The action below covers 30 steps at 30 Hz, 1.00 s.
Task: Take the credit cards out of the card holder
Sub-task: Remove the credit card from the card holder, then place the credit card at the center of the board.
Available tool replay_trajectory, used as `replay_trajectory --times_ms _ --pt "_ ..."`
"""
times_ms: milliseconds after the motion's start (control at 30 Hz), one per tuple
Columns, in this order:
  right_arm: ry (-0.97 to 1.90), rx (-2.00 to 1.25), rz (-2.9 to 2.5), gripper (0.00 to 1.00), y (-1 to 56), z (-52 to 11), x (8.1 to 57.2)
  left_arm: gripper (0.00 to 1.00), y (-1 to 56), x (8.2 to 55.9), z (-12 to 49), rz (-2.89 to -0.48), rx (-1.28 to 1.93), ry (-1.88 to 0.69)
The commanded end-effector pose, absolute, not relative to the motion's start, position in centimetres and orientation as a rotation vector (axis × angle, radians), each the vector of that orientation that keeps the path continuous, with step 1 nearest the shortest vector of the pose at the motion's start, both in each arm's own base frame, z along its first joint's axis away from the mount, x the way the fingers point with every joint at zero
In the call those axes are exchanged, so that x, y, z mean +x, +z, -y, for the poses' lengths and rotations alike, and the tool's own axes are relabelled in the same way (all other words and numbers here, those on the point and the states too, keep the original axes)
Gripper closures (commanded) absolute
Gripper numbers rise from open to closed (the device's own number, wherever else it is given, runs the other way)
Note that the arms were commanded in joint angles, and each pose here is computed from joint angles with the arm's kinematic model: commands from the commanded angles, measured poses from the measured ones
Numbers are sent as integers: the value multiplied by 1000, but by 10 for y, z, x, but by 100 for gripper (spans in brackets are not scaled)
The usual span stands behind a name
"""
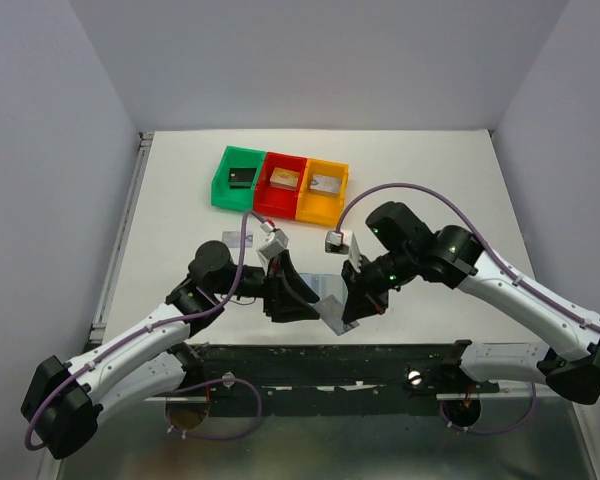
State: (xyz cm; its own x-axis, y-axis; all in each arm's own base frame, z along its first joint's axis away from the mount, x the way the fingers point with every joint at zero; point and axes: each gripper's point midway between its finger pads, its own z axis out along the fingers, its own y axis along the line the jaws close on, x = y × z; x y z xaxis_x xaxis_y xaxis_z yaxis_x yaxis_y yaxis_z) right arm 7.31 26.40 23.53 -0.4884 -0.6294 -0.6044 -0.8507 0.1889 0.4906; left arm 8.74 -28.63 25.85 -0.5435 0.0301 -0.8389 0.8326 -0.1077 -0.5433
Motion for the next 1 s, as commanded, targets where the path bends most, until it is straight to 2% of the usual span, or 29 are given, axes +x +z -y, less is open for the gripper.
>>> replay_trajectory --times_ms 0,233,367,533,567,600,633,667,733,800,967 --pt "1163 -1445 -2187 100 241 -268 71 39 261 79 290 -1530 1032 -1732" --pt "1146 -1455 -2192 100 240 -269 72 63 261 75 288 -1508 1053 -1735" --pt "1139 -1461 -2193 100 239 -269 73 82 259 72 287 -1505 1064 -1741" --pt "1136 -1465 -2192 99 239 -271 75 100 257 72 287 -1511 1071 -1746" --pt "1127 -1458 -2198 100 238 -271 76 100 257 72 287 -1511 1064 -1741" --pt "1107 -1444 -2200 95 238 -271 80 100 255 74 287 -1522 1048 -1732" --pt "1089 -1427 -2204 83 238 -272 82 100 254 77 287 -1533 1027 -1717" --pt "1042 -1387 -2213 75 237 -270 89 100 252 82 287 -1550 999 -1691" --pt "969 -1246 -2235 64 240 -269 104 100 248 95 284 -1595 918 -1630" --pt "901 -1139 -2219 60 244 -265 119 100 242 118 274 -1658 779 -1539" --pt "714 -873 -2173 60 250 -244 157 100 203 200 215 -1904 209 -1244"
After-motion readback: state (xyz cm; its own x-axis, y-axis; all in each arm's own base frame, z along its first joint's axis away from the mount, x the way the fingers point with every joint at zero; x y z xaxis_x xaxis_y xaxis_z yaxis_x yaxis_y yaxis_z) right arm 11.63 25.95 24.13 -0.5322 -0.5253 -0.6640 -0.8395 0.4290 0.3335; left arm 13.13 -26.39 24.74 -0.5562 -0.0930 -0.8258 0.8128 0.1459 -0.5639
